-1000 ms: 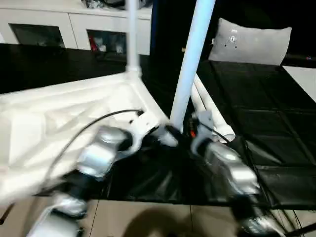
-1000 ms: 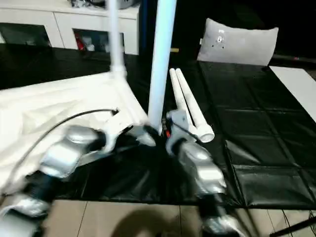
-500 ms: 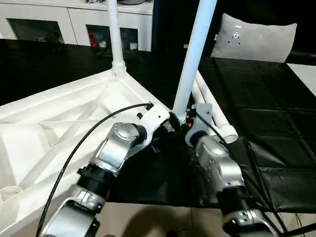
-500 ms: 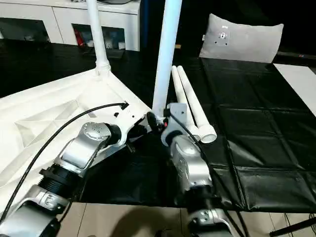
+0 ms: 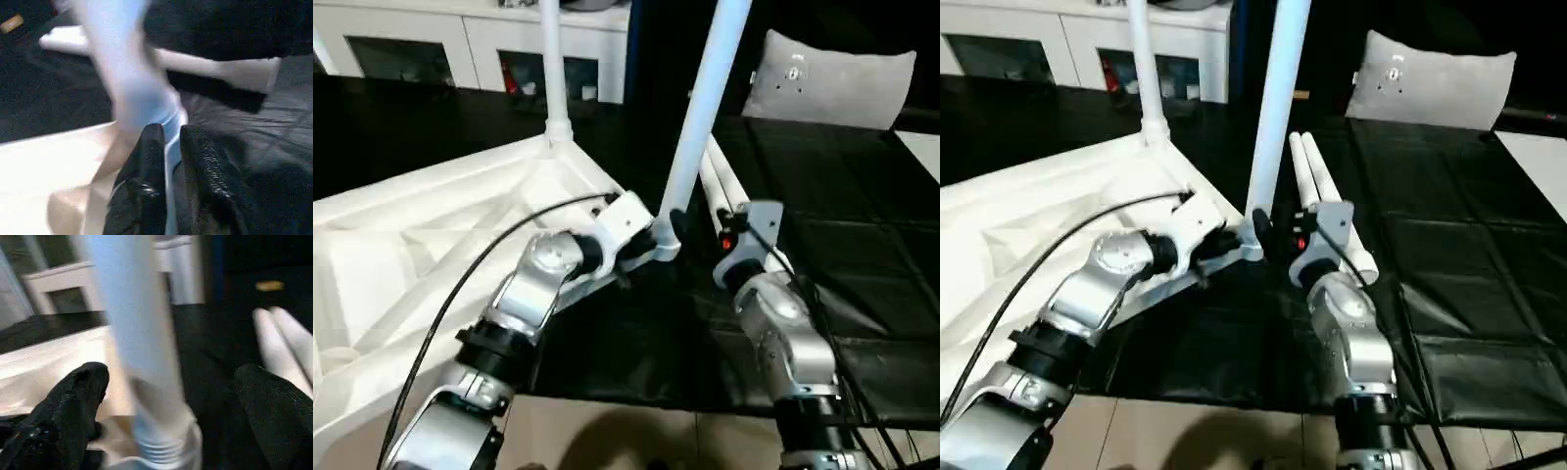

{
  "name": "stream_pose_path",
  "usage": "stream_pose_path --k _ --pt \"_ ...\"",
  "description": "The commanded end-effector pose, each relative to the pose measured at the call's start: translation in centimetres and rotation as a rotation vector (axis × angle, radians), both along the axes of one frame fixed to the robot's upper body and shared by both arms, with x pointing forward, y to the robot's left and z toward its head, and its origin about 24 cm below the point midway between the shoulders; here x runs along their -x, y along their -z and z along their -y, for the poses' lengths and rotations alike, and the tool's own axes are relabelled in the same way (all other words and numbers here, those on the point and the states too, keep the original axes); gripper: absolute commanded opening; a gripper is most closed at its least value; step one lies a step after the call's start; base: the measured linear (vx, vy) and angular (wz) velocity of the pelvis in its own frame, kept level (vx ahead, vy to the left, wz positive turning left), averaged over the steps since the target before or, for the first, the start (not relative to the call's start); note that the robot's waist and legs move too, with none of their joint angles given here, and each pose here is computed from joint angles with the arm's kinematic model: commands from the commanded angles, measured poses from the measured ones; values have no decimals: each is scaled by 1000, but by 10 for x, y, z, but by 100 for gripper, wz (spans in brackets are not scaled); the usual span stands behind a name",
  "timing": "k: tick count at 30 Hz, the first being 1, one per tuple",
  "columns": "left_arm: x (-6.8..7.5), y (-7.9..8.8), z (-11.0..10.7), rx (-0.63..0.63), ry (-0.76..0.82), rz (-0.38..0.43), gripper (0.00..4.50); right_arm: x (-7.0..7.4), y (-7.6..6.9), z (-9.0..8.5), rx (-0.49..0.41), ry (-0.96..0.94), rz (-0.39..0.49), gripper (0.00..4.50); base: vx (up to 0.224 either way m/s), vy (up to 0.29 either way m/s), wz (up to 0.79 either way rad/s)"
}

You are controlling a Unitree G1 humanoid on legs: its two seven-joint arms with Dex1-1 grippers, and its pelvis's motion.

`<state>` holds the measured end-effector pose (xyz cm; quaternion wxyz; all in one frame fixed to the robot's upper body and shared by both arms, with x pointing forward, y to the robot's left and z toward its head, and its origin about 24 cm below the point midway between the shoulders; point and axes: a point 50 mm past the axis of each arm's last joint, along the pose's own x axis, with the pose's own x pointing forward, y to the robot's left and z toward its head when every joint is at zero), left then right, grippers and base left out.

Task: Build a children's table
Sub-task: Rotate leg to tighten

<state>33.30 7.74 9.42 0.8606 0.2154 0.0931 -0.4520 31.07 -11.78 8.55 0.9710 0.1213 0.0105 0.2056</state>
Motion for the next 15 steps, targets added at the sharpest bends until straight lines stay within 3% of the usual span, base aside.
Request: stream_pose_path --k 1,7,9,10,15 --pt "6 -1 -7 18 10 -23 82 2 -3 1 11 -53 10 450 0 0 0" --pt "31 -11 -38 1 10 -102 82 5 -1 5 58 -153 -7 450 0 0 0" --pt "33 -12 -44 -13 -7 -104 82 6 1 5 69 -160 -14 450 0 0 0" --pt "37 -16 -53 -28 -35 -109 111 9 4 5 89 -178 -28 450 0 0 0" --pt "52 -14 -64 -78 -54 -183 137 19 13 1 157 -244 -58 450 0 0 0"
